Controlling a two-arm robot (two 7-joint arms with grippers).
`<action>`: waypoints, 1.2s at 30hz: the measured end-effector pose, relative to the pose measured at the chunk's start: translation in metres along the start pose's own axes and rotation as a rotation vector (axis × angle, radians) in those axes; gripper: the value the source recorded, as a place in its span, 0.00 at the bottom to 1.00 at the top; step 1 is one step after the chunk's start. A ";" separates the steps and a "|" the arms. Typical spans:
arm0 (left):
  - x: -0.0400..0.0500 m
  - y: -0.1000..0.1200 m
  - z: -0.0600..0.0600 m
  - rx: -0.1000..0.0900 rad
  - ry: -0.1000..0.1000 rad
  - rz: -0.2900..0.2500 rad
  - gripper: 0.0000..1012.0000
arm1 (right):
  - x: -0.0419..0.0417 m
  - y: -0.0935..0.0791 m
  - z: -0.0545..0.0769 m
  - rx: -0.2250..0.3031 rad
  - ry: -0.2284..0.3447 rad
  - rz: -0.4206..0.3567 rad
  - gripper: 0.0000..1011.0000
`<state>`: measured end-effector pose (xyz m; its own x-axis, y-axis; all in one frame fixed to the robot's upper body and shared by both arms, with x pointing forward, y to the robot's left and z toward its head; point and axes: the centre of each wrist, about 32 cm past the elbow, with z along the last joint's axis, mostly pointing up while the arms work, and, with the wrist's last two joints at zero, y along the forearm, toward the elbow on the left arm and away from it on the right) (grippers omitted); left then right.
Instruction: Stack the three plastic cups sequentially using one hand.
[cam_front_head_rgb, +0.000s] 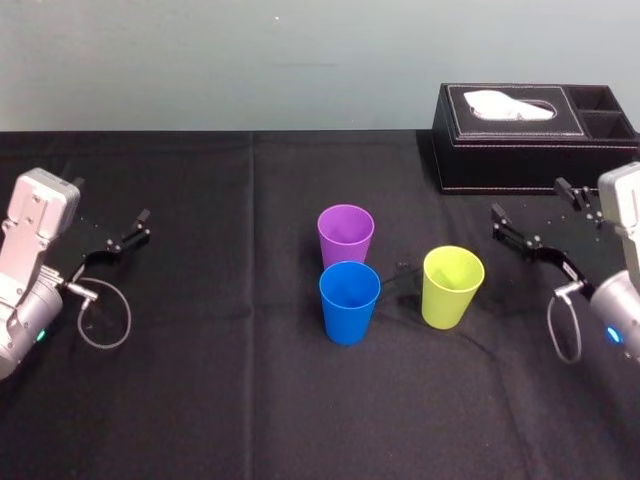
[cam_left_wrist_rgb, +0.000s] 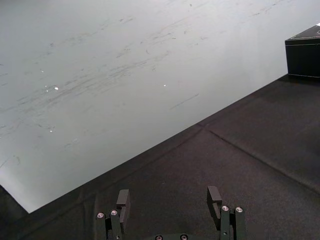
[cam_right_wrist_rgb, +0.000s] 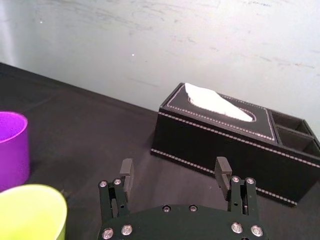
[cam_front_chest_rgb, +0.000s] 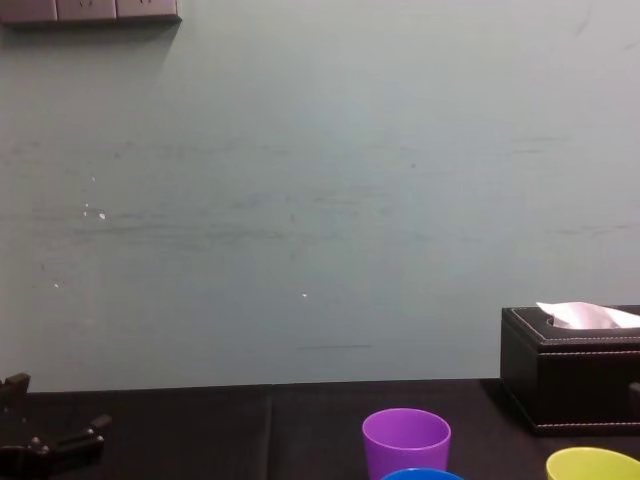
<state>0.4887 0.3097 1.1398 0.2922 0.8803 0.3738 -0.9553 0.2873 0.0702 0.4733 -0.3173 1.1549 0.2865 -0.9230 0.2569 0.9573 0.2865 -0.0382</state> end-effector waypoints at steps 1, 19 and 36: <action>0.0000 0.000 0.000 0.000 0.000 0.000 1.00 | 0.0002 -0.003 0.000 -0.007 -0.001 0.003 0.99; 0.0000 0.000 0.000 0.000 0.000 0.000 1.00 | -0.0127 -0.072 -0.006 -0.167 -0.012 0.133 0.99; 0.0000 0.000 0.000 0.000 0.000 0.000 1.00 | -0.0402 -0.072 -0.014 -0.092 0.107 0.257 0.99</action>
<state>0.4886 0.3097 1.1398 0.2923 0.8803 0.3737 -0.9553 0.2873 0.0702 0.3930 -0.3047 1.1336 0.5182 -0.8462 0.1242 0.8506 0.4947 -0.1780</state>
